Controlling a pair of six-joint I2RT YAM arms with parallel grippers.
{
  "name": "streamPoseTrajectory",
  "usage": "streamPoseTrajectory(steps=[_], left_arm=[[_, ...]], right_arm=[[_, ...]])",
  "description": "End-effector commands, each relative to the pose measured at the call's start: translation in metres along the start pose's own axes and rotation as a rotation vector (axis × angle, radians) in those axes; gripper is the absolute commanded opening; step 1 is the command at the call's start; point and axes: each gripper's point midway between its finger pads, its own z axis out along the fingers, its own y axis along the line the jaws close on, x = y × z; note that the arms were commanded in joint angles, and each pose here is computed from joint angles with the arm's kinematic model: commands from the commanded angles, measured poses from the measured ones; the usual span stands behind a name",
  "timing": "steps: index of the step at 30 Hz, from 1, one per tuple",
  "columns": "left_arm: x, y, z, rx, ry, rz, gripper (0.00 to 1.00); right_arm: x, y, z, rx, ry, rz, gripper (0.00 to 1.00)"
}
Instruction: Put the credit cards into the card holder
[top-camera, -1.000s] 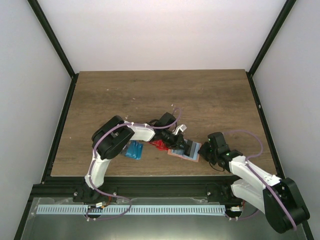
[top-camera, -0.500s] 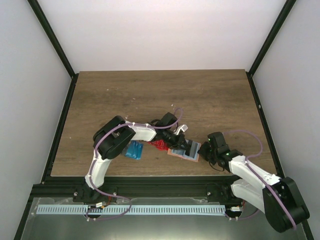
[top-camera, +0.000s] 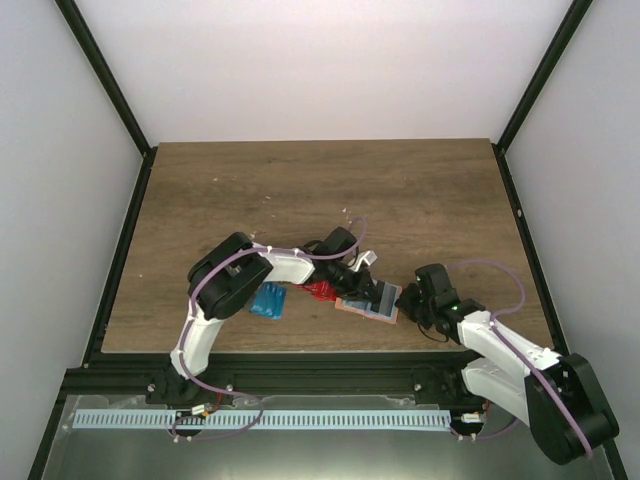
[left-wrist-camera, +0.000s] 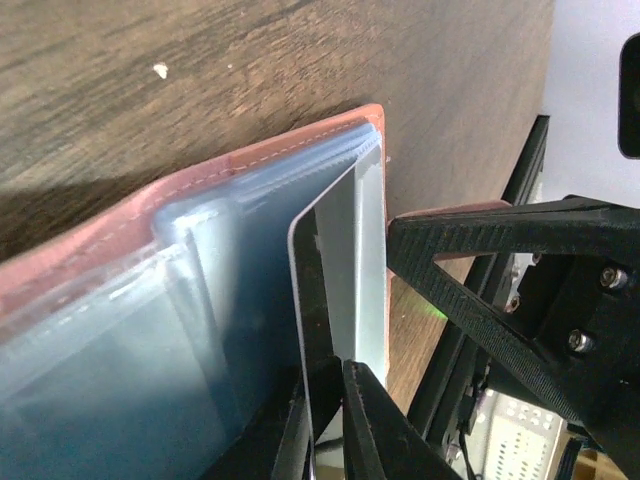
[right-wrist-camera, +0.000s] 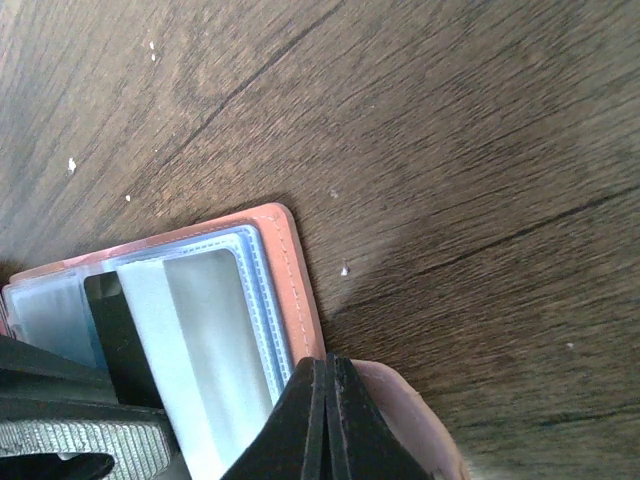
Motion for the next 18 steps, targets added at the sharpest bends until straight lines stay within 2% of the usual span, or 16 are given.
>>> streamPoseTrajectory(steps=[1,12,16,18], left_arm=[[0.003,0.016,0.0,-0.124,-0.022,0.004,0.15],[0.005,-0.004,-0.029,-0.189,-0.053,0.11,0.46],[0.007,-0.012,-0.039,-0.192,-0.071,0.138,0.61],[0.008,-0.016,-0.043,-0.186,-0.077,0.152,0.65]], right_arm=[[0.011,-0.011,0.0,0.039,0.046,0.007,0.01],[0.002,-0.012,-0.009,0.051,-0.01,0.017,0.02],[-0.004,-0.012,-0.015,0.066,-0.035,0.013,0.08],[-0.006,-0.01,-0.018,0.066,-0.043,0.006,0.15]])
